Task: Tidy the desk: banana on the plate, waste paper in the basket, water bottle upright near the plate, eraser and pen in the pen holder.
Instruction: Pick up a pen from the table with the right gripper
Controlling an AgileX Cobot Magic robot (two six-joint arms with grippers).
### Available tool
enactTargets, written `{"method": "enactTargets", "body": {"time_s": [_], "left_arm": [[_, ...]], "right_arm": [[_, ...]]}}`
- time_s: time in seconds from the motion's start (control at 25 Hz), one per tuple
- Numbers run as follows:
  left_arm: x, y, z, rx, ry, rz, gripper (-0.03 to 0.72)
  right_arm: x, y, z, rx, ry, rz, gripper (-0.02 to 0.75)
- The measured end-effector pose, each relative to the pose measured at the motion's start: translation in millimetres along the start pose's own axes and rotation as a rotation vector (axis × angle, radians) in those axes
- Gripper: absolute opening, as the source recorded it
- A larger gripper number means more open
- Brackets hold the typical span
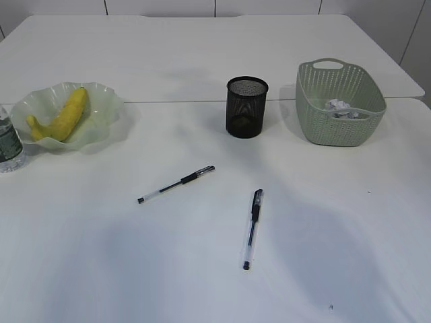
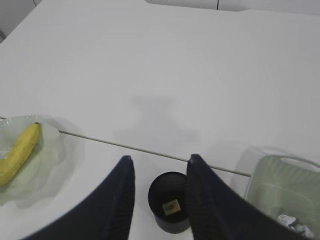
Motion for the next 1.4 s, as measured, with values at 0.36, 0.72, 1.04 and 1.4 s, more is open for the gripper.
{"method": "enactTargets", "body": {"time_s": [0.36, 0.72, 1.04, 1.4], "left_arm": [[0.1, 2.3, 3.8, 0.0, 0.02, -0.012, 0.443], [0.1, 3.2, 5.2, 0.0, 0.027, -0.017, 0.443], [-3.5, 0.9, -5.0, 0.005, -0.011, -0.01, 0.443], [0.5, 4.4, -31.9, -0.011, -0.078, -0.021, 0.443]], "right_arm": [[59.6, -9.0, -5.4, 0.005, -0.042, 0.064, 0.264], [125.2, -35.2, 0.2, 0.06, -0.049, 0.116, 0.264], [159.4, -84.3, 13.0, 0.063, -0.027, 0.208, 0.264], [165.7, -170.4, 34.3, 0.043, 0.026, 0.399, 0.263]]}}
Point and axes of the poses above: a point on each arm's last joint axis where the gripper is mounted, x pointing back along that axis away from the gripper, z along the wrist's bending axis when the last joint is at zero, y = z × x, the point moved 10 cm from there along -x, pointing out along that axis toward the gripper, and after that the axes turned 15 degrees about x, right-handed, at the moved point
